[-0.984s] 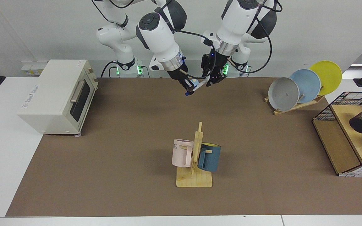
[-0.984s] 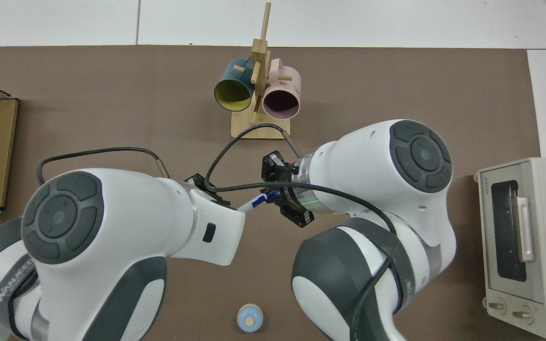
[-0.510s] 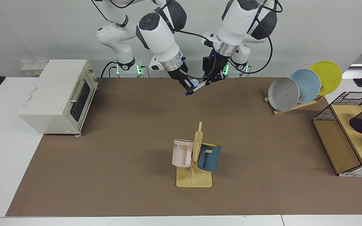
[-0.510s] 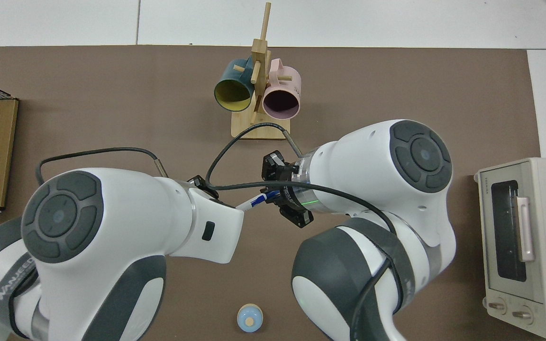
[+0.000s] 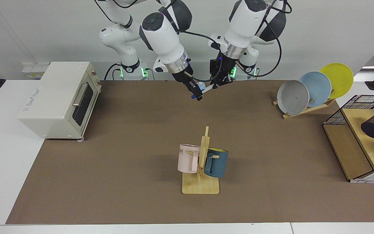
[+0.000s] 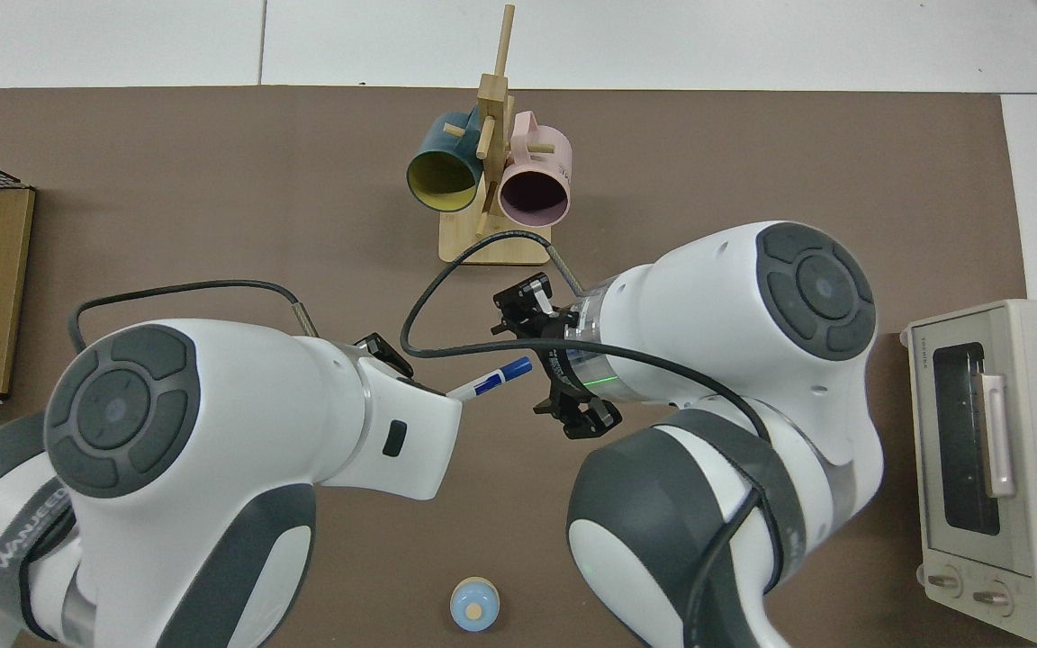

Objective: Put markers into pen holder
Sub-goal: 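Open the right gripper and pull it away from the marker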

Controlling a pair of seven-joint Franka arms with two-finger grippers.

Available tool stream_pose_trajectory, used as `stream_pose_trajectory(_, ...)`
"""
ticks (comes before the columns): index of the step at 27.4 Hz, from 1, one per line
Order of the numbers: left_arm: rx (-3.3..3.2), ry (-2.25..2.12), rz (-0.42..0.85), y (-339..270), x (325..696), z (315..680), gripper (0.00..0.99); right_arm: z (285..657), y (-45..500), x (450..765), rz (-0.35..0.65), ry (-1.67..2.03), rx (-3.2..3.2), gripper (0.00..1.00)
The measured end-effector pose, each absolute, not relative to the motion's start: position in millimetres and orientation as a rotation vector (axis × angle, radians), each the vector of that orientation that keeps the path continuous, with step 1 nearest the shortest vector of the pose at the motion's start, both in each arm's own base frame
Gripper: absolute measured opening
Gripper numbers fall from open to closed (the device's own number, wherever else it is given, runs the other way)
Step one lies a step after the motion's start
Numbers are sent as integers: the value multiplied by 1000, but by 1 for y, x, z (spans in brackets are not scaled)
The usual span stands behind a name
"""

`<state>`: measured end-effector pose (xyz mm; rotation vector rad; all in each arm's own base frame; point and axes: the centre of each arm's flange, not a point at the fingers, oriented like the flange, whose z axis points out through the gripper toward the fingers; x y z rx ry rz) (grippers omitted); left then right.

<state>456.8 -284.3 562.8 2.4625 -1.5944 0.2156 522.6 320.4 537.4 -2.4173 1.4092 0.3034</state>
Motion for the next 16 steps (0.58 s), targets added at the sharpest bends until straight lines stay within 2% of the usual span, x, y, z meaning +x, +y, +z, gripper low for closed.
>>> stream_pose_trajectory(3, 2466, -1594, 215, -283, 458, 563, 172, 541, 304, 524, 311, 1337, -2475, 1000)
stream_pose_trajectory(16, 2482, -1603, 213, -277, 461, 562, 172, 566, 184, 539, 247, 847, -2739, 1000)
